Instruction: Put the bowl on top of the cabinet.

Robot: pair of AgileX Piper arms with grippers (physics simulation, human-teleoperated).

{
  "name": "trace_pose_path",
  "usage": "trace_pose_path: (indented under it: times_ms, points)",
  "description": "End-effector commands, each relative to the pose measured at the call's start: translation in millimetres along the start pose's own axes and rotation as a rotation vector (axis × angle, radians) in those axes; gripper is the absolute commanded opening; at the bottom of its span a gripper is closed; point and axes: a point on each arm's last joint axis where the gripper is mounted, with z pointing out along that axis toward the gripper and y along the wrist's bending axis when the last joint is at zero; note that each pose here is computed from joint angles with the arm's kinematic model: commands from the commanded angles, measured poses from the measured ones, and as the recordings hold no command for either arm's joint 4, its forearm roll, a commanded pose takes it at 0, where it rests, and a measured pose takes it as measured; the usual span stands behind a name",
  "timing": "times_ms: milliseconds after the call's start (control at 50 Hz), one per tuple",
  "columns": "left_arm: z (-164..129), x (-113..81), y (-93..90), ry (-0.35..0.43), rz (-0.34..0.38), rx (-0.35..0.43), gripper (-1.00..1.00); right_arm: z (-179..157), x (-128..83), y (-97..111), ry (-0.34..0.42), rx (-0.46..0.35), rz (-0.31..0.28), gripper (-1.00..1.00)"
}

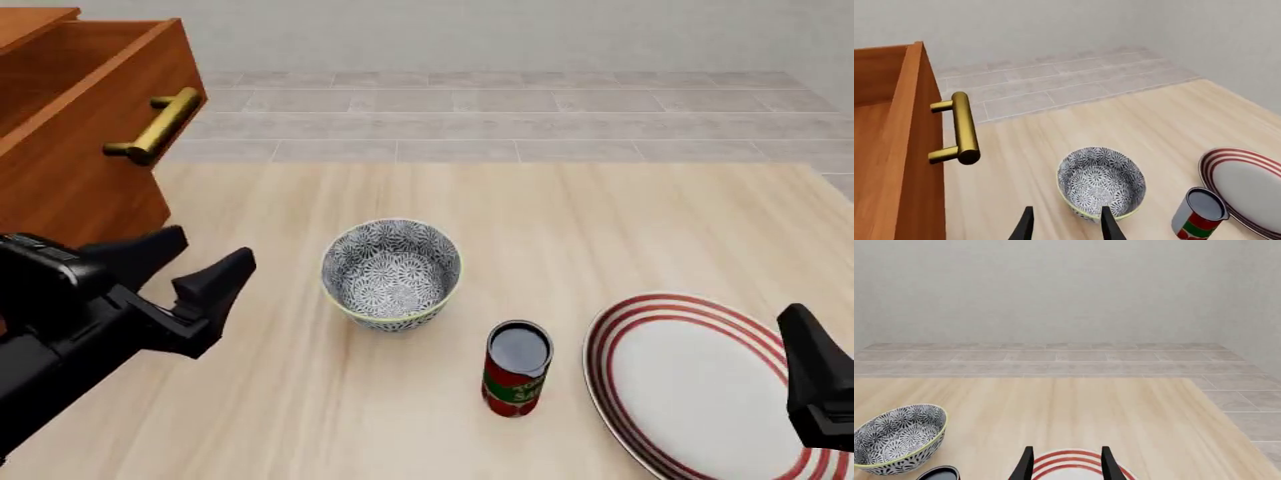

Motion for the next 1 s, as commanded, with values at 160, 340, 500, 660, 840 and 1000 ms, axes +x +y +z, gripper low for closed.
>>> trace_pose_path:
  times_ms: [160, 340, 500, 660, 840, 1000]
  points:
    - [35, -7.6, -1.4, 0.035, -0.005, 0.004, 1.00, 0, 0, 0, 0.000, 0.000, 0.000, 1.00]
    - [45, -21.2, -8.3, 0.035, 0.005, 0.034, 1.00, 0, 0, 0, 0.000, 0.000, 0.000, 1.00]
    - [51, -30.2, -12.0, 0.040, 0.006, 0.049, 1.00, 0, 0, 0, 0.000, 0.000, 0.000, 1.00]
    - [59, -35.7, -11.5, 0.050, -0.012, 0.042, 1.00, 0, 0, 0, 0.000, 0.000, 0.000, 1.00]
    - [81, -30.7, -8.9, 0.118, -0.075, 0.021, 1.00, 0, 0, 0, 0.000, 0.000, 0.000, 1.00]
    - [94, -27.6, -15.2, 0.181, -0.113, 0.036, 1.00, 0, 0, 0, 0.000, 0.000, 0.001, 1.00]
